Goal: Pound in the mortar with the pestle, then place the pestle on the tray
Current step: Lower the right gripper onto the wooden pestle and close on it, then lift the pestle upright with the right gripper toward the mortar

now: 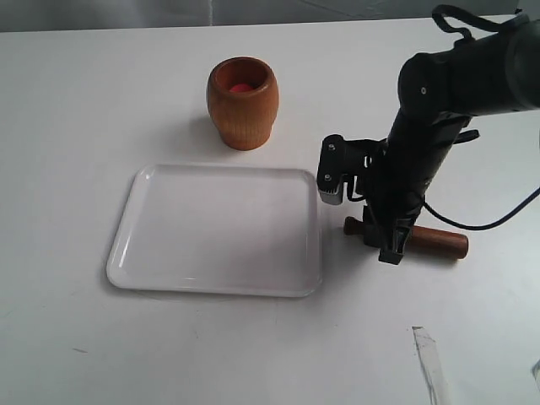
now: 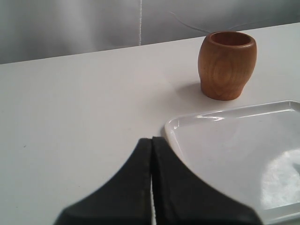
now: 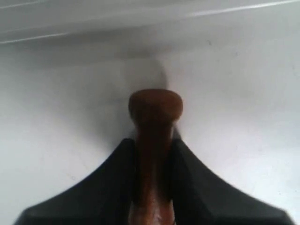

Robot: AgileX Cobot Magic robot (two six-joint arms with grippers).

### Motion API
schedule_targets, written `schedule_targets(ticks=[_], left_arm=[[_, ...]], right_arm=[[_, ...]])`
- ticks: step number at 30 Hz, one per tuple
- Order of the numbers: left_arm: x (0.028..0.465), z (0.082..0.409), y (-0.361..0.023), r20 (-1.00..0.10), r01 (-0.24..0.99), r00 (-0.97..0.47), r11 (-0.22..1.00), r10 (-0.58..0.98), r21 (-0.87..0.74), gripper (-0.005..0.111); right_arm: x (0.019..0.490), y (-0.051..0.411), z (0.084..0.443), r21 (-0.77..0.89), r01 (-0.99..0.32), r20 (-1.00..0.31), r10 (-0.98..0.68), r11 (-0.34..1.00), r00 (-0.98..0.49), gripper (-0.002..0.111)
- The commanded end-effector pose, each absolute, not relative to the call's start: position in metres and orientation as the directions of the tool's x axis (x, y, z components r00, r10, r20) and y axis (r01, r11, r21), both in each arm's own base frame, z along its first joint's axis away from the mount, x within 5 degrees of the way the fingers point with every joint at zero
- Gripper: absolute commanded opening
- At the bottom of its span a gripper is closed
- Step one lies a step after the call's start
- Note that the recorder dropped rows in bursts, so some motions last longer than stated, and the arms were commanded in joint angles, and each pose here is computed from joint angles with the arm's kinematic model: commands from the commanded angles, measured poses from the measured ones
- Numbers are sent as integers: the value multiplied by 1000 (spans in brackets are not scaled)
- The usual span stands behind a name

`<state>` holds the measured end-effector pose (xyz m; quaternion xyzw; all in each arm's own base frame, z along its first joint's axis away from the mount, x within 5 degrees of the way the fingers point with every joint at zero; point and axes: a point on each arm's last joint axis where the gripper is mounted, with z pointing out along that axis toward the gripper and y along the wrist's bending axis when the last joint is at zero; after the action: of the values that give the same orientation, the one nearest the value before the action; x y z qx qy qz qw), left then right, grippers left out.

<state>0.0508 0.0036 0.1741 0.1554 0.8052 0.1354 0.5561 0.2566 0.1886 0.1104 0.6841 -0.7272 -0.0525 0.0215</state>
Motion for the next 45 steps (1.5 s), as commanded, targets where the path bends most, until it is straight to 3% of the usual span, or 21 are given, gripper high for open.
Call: schedule_targets(ticks=[1,9,13,18,22,25,29,34,38,41,45], left_arm=[[51,174,3,-861,103,-328,920,390,378,0],[51,174,3,-861,103,-328,920,390,378,0],[51,174,3,-861,103,-328,920,390,378,0],[51,174,3,-861,103,-328,920,390,378,0],[51,174,3,-861,103,-328,920,390,378,0],[51,174,3,-861,103,-328,920,390,378,0],[51,174,3,-861,103,-328,920,390,378,0],[51,174,3,-861,103,-328,920,390,378,0],[51,174,3,-861,103,-328,920,390,378,0],[51,174,3,-861,103,-328,920,390,378,0],[51,174,3,-861,103,-328,920,390,378,0]], right_arm=[[248,185,83,208,-976,21,-998,68,-65,1],[255,181,94,107,-984,49,-990,139,-134,0],[259,183,122,11,-985,-28,-985,173,-173,0],[267,188,180,-197,-940,-270,-938,277,-220,0],[272,192,241,-344,-815,-584,-786,466,-203,0],[275,194,287,-306,-684,-830,-537,662,-148,0],[274,200,315,-286,-588,-931,-365,757,-16,0],[272,227,317,-199,-573,-979,-182,795,86,0],[276,250,303,-65,-661,-991,30,748,131,0],[288,268,267,15,-713,-974,173,701,149,0],[299,278,221,39,-715,-983,154,698,97,0]])
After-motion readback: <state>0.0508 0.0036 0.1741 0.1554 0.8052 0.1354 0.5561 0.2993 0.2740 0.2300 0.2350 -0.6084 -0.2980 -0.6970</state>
